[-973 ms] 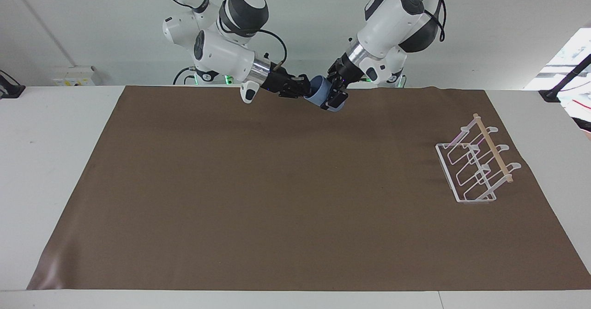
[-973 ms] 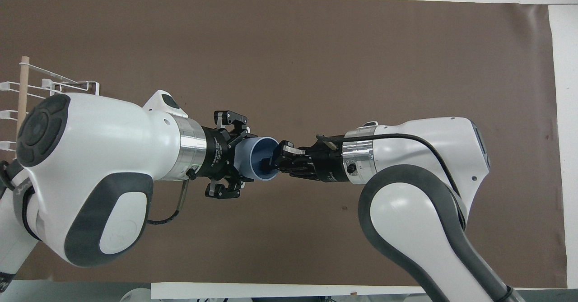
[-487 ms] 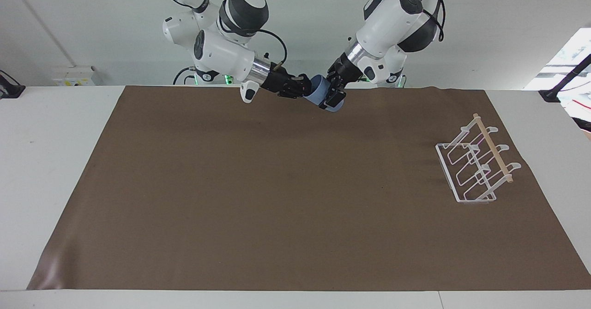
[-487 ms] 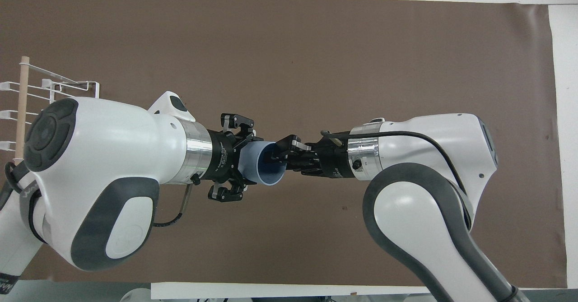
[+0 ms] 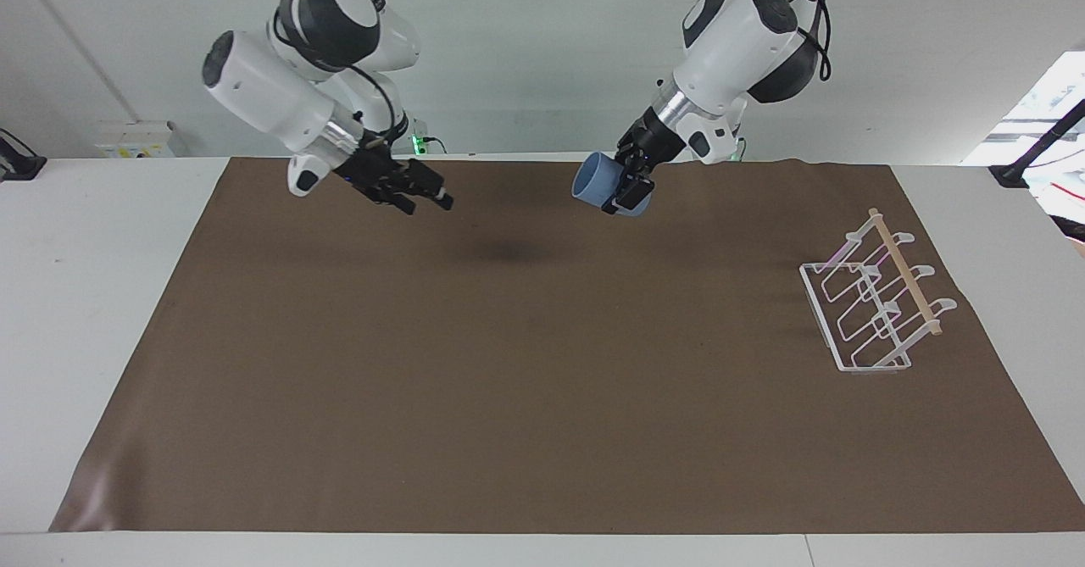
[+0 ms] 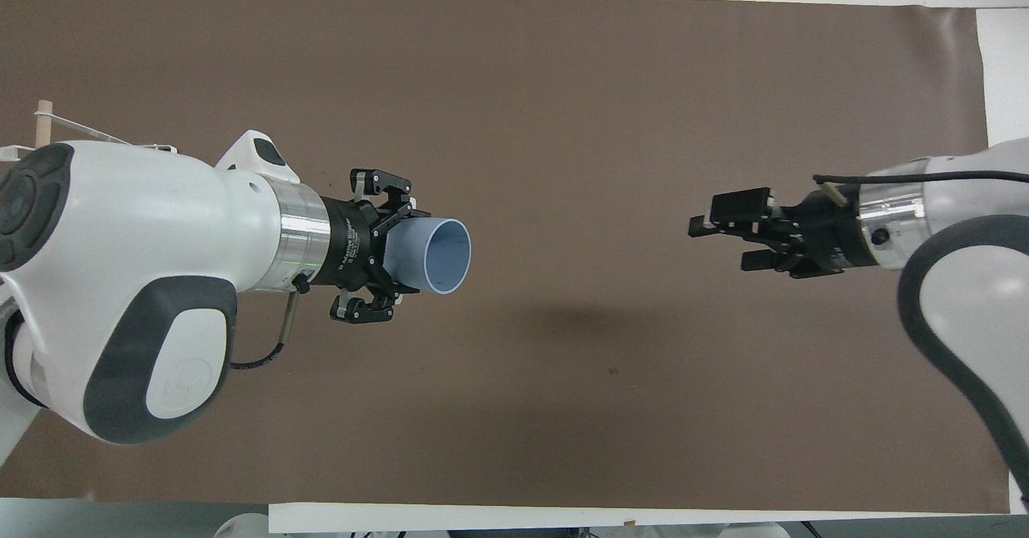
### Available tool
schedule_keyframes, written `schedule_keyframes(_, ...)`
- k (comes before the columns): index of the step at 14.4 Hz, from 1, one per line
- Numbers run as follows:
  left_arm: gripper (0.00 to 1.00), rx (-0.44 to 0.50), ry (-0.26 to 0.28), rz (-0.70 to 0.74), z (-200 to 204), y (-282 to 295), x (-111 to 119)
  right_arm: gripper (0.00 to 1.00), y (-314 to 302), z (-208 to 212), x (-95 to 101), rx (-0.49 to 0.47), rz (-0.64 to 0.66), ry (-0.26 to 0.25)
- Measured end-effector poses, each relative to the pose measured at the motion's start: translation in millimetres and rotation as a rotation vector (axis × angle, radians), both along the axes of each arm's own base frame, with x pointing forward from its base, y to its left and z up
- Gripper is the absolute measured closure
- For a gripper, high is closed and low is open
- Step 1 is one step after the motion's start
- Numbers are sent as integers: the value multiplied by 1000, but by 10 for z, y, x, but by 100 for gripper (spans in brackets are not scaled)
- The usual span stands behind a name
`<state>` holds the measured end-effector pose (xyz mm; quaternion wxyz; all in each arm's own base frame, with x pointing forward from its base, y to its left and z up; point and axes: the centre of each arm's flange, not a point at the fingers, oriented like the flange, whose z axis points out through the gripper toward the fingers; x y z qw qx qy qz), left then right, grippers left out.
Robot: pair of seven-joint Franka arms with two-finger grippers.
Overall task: Hang cup on cup holder
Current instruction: 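Carry the cup with the left gripper toward the wire rack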
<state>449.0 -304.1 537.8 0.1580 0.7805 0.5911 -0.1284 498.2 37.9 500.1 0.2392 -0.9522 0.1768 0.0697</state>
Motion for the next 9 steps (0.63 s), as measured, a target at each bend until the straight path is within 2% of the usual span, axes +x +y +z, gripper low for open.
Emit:
schedule_keyframes(3,20,192,-64,-74,17,266,115,0,-647,148,-18,-208,104,-27)
schedule_keyframes(5,20,331,-97,-155,27,451,179,0,-993,260,-36,-291,160,-43)
schedule_keyframes(7,20,492,-133,-238,4,737,288,0,-1201,471,-45,-413,237,-16)
schedule_keyframes(9,20,704,-182,-344,-21,960,386,0,-1179,807,-7,-503,291,21)
